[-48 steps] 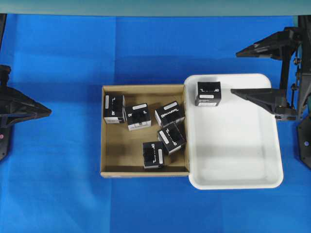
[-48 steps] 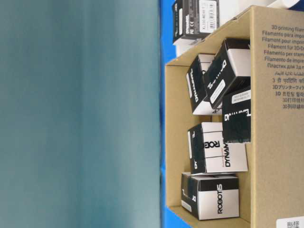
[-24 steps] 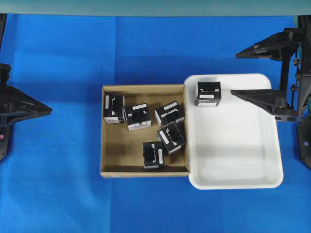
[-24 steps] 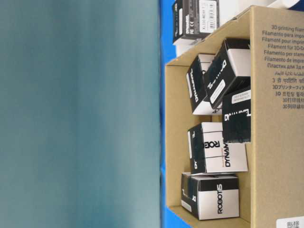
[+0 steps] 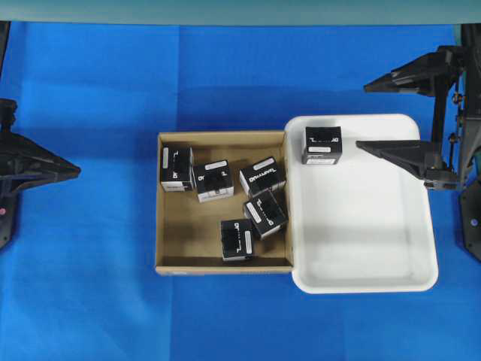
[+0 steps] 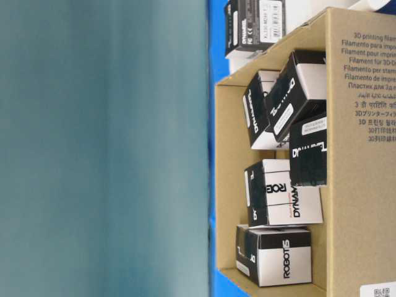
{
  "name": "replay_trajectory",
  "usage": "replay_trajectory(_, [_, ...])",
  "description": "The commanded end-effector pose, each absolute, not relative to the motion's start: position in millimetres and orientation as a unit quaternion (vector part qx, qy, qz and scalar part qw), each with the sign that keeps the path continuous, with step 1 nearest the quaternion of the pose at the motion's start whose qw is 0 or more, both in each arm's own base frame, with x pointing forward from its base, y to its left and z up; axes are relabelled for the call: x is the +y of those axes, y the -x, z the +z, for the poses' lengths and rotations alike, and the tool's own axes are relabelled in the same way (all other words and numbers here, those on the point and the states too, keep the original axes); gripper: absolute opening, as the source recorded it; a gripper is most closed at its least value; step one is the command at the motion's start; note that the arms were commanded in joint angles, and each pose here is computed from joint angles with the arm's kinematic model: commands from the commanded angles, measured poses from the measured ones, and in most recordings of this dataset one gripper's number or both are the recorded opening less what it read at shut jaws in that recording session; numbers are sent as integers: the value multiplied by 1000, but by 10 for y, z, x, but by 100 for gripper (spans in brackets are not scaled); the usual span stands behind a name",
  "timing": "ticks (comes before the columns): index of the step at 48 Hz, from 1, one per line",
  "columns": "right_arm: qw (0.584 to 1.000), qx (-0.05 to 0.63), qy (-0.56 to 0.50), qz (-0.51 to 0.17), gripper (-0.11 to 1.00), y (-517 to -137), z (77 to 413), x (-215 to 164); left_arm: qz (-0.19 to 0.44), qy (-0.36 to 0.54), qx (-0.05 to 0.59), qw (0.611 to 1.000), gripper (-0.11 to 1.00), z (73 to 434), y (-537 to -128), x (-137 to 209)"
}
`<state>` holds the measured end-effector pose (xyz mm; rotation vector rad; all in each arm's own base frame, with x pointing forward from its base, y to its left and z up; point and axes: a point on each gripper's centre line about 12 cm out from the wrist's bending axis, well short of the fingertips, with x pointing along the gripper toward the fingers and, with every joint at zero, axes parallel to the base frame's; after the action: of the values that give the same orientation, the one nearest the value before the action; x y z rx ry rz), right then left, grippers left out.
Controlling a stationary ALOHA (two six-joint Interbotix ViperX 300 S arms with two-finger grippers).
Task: Pick a box that is randomly placed inside the cardboard box.
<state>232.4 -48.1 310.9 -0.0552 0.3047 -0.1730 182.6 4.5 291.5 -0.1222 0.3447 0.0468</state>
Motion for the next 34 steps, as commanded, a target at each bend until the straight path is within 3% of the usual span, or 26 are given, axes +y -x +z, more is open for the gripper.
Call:
replay_trajectory(1, [986, 142, 26, -86, 98, -2337, 3152, -478, 24, 59, 161, 985, -7, 2976, -1839, 52])
replay_trajectory(34, [986, 144, 26, -83, 98, -2355, 3135, -464, 25, 60, 162, 985, -7, 2966, -1836, 52])
